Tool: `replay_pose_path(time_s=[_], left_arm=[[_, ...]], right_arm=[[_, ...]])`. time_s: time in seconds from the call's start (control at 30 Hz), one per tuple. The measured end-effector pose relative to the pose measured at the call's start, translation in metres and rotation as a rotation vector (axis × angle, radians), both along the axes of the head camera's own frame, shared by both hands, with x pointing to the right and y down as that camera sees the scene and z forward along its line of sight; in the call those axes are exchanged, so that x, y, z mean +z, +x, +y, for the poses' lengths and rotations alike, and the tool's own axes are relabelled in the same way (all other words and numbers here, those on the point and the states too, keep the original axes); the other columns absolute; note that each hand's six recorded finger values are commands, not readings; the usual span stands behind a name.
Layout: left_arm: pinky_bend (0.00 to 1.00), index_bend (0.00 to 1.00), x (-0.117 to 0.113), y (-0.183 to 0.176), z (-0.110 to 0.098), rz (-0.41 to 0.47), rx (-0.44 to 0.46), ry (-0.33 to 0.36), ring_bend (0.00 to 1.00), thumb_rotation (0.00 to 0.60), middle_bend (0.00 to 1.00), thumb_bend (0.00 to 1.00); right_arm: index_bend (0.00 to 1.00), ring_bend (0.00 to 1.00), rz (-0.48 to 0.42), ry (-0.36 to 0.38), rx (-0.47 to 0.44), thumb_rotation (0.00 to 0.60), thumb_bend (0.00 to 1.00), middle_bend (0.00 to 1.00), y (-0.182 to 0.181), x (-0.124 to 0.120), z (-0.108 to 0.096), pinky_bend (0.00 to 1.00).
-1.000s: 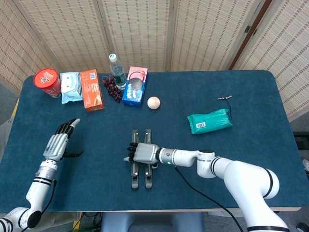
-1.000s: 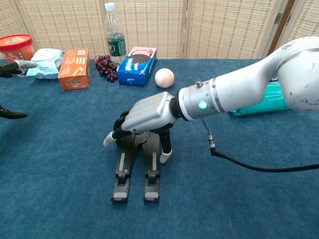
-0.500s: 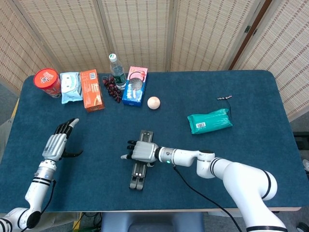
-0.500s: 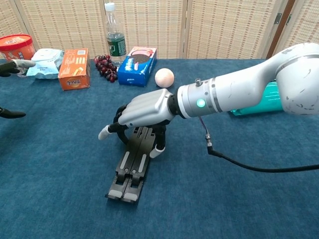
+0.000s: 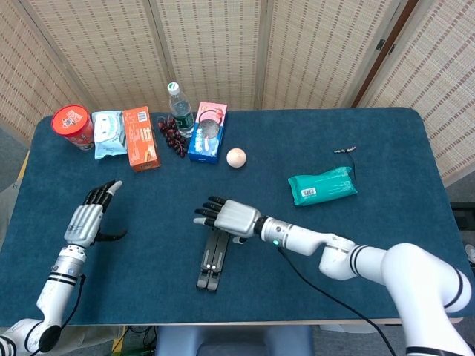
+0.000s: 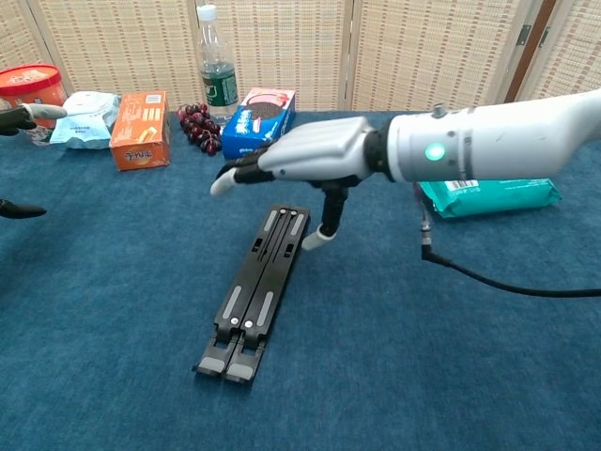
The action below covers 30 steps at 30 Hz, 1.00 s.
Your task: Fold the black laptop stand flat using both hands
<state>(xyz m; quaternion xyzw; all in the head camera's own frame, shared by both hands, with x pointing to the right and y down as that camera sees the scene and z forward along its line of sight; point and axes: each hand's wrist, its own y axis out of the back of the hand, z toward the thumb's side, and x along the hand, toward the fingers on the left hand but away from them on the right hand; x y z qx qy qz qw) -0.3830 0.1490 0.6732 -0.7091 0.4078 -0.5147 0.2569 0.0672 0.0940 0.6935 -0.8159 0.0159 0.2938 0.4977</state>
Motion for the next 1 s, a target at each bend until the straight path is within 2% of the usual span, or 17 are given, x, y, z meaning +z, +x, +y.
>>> replay_pose_path(time_s=[0.17,0.3,0.4,0.53,0.73,1.0], left_arm=[[0.00,0.00,-0.013,-0.008,-0.002,-0.048,-0.010,0.063,0.01,0.600,0.04,0.15],[0.00,0.00,-0.023,-0.013,-0.001,-0.083,-0.018,0.090,0.02,0.600,0.04,0.15],[0.00,0.00,-0.032,-0.020,0.001,-0.119,-0.023,0.120,0.02,0.600,0.05,0.15],[0.00,0.00,-0.044,-0.033,0.014,-0.190,-0.027,0.153,0.02,0.600,0.05,0.15],[0.00,0.00,-0.059,-0.050,0.042,-0.256,-0.052,0.167,0.03,0.600,0.05,0.15],[0.00,0.00,-0.084,-0.063,0.083,-0.306,-0.084,0.150,0.03,0.600,0.05,0.15]], right_arm=[[0.00,0.00,-0.015,0.030,0.239,0.600,0.12,0.00,0.061,-0.023,-0.010,0.00],[0.00,0.00,-0.003,0.106,0.433,0.600,0.12,0.00,0.119,-0.045,-0.013,0.00],[0.00,0.00,0.026,0.164,0.578,0.600,0.12,0.00,0.166,-0.062,-0.007,0.00],[0.00,0.00,0.113,0.218,0.753,0.600,0.12,0.00,0.234,-0.082,0.016,0.00],[0.00,0.00,0.233,0.246,0.905,0.600,0.12,0.00,0.301,-0.101,0.059,0.00],[0.00,0.00,0.245,0.303,1.007,0.600,0.12,0.00,0.340,-0.125,0.102,0.00]])
